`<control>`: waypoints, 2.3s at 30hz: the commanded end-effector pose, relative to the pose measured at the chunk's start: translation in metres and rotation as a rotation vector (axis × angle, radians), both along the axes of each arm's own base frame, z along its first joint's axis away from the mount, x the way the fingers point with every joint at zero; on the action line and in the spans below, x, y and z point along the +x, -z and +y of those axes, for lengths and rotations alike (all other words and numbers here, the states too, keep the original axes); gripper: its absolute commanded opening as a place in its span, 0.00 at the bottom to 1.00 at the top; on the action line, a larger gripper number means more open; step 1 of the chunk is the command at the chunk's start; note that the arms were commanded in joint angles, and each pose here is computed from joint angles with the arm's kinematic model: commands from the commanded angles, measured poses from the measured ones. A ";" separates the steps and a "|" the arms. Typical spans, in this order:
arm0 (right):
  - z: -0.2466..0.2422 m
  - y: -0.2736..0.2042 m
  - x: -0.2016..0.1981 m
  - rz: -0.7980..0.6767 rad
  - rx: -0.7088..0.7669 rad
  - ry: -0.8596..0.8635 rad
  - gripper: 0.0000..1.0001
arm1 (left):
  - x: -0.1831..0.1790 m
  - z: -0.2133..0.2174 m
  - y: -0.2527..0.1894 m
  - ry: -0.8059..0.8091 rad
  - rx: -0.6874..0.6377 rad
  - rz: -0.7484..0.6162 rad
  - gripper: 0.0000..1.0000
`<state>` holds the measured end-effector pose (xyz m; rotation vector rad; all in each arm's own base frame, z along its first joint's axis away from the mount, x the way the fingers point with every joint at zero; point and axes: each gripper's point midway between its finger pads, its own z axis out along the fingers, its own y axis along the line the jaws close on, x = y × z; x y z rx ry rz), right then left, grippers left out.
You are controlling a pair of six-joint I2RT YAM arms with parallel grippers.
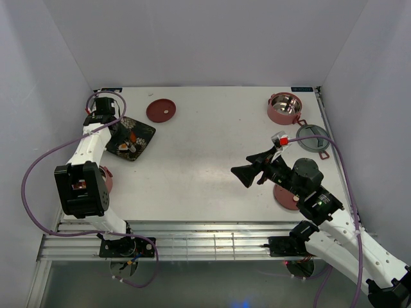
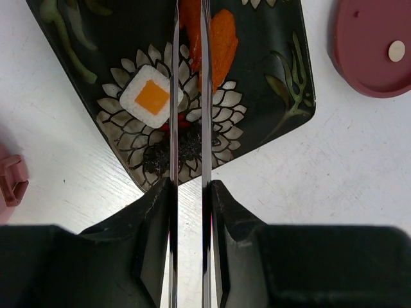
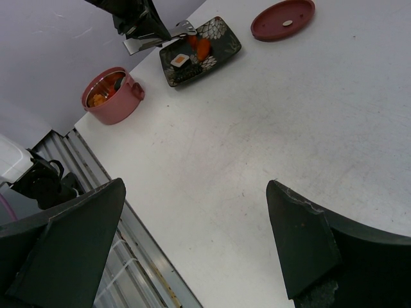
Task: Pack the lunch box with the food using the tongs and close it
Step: Pick up the fake food from the plate, then place the fake food in the packing box.
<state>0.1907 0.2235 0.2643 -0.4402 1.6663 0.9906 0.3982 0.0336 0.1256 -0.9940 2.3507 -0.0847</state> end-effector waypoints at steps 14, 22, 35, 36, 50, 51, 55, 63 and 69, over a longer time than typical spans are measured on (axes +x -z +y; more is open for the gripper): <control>0.003 -0.015 0.000 -0.040 0.027 -0.016 0.96 | -0.014 0.018 -0.085 -0.019 0.124 -0.138 0.00; 0.005 -0.012 0.005 -0.034 0.007 -0.007 0.95 | -0.096 0.055 -0.084 -0.122 0.205 -0.065 0.00; 0.018 -0.003 0.006 -0.003 0.002 -0.051 0.95 | -0.168 0.058 -0.058 -0.202 0.204 -0.024 0.00; 0.019 -0.001 0.007 0.003 -0.003 -0.052 0.95 | -0.173 0.059 -0.059 -0.212 0.214 -0.025 0.00; 0.023 0.005 0.007 0.020 -0.002 -0.064 0.95 | -0.201 0.060 -0.050 -0.300 0.215 0.036 0.00; 0.023 0.006 0.008 0.024 -0.003 -0.064 0.95 | -0.204 0.059 -0.047 -0.304 0.209 0.053 0.00; 0.023 0.004 0.006 0.022 -0.001 -0.067 0.95 | -0.208 0.054 -0.035 -0.319 0.173 0.102 0.00; 0.021 0.000 0.004 0.010 0.006 -0.067 0.95 | -0.220 0.055 -0.031 -0.373 0.170 0.138 0.00; 0.019 -0.002 0.002 0.004 0.012 -0.066 0.95 | -0.221 0.053 -0.027 -0.363 0.163 0.154 0.22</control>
